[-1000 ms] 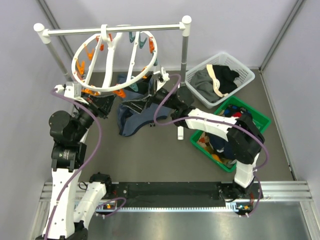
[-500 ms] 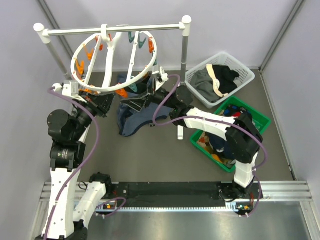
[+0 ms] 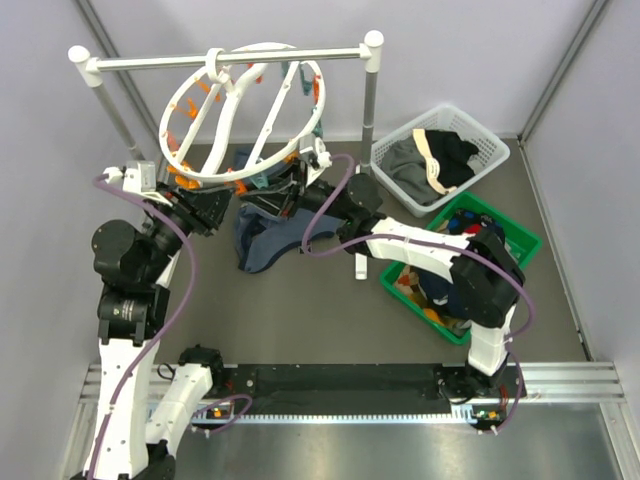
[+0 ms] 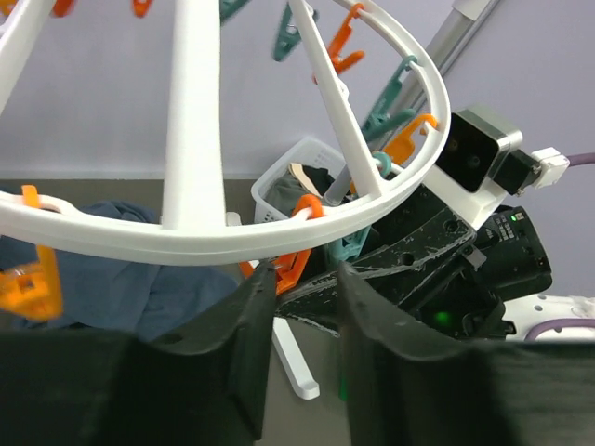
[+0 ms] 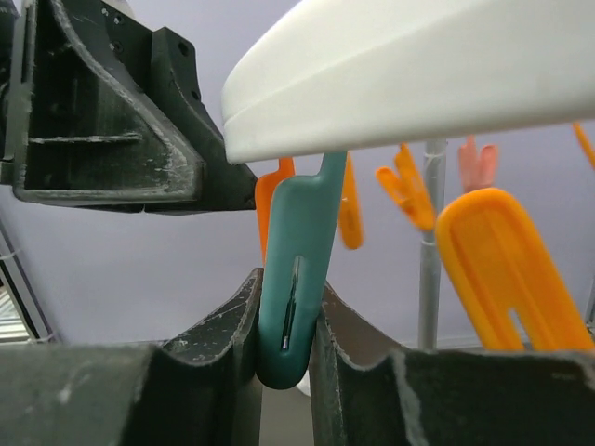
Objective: Clip the socks to the hanger
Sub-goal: Open the clamp at the hanger.
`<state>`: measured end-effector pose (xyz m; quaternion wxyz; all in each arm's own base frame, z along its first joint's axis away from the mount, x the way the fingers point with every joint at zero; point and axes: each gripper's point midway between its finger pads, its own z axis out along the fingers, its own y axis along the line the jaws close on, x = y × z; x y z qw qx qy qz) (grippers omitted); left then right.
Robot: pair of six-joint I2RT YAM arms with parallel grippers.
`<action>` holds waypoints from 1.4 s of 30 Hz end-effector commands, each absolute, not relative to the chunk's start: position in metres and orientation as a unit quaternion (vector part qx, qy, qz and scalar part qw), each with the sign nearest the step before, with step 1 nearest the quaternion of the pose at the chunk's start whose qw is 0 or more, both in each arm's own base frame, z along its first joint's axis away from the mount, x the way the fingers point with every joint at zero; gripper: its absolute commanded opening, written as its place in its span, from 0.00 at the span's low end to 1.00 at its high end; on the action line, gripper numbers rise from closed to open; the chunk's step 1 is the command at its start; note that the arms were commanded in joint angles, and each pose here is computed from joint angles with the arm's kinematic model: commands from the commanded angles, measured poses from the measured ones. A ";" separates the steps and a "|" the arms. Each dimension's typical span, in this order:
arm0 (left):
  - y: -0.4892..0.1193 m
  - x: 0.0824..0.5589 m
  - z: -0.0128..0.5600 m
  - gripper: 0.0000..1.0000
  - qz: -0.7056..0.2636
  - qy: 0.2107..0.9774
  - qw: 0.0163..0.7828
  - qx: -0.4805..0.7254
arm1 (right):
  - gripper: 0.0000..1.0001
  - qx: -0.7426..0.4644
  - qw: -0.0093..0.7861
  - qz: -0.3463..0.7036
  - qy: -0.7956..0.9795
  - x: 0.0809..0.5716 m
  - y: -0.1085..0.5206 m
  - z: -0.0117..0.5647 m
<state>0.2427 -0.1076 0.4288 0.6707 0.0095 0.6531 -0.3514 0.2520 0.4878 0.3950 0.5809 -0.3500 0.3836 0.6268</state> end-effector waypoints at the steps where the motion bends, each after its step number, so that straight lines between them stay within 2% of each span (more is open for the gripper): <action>1: -0.109 0.223 0.446 0.49 -0.342 0.639 0.687 0.044 | 0.00 -0.346 0.617 0.616 0.346 0.235 0.478 0.430; 5: -0.107 0.220 0.444 0.68 -0.332 0.641 0.690 0.047 | 0.00 -0.341 0.623 0.611 0.351 0.237 0.476 0.430; 8: -0.102 0.226 0.440 0.75 -0.326 0.646 0.690 0.026 | 0.00 -0.340 0.623 0.611 0.351 0.237 0.477 0.431; 11: -0.097 0.232 0.437 0.76 -0.322 0.650 0.688 0.001 | 0.00 -0.337 0.623 0.611 0.352 0.236 0.477 0.432; 14: -0.092 0.238 0.435 0.76 -0.318 0.649 0.692 -0.016 | 0.00 -0.336 0.624 0.611 0.353 0.236 0.478 0.432; 22: -0.096 0.257 0.438 0.63 -0.331 0.639 0.694 -0.017 | 0.00 -0.337 0.624 0.609 0.354 0.237 0.479 0.430; 31: -0.097 0.268 0.436 0.58 -0.329 0.644 0.690 -0.019 | 0.00 -0.339 0.627 0.606 0.353 0.237 0.479 0.430; 35: -0.096 0.271 0.435 0.52 -0.326 0.646 0.690 -0.021 | 0.00 -0.339 0.628 0.605 0.354 0.237 0.478 0.430; 42: -0.099 0.270 0.433 0.52 -0.327 0.648 0.688 -0.008 | 0.00 -0.337 0.630 0.603 0.357 0.239 0.479 0.429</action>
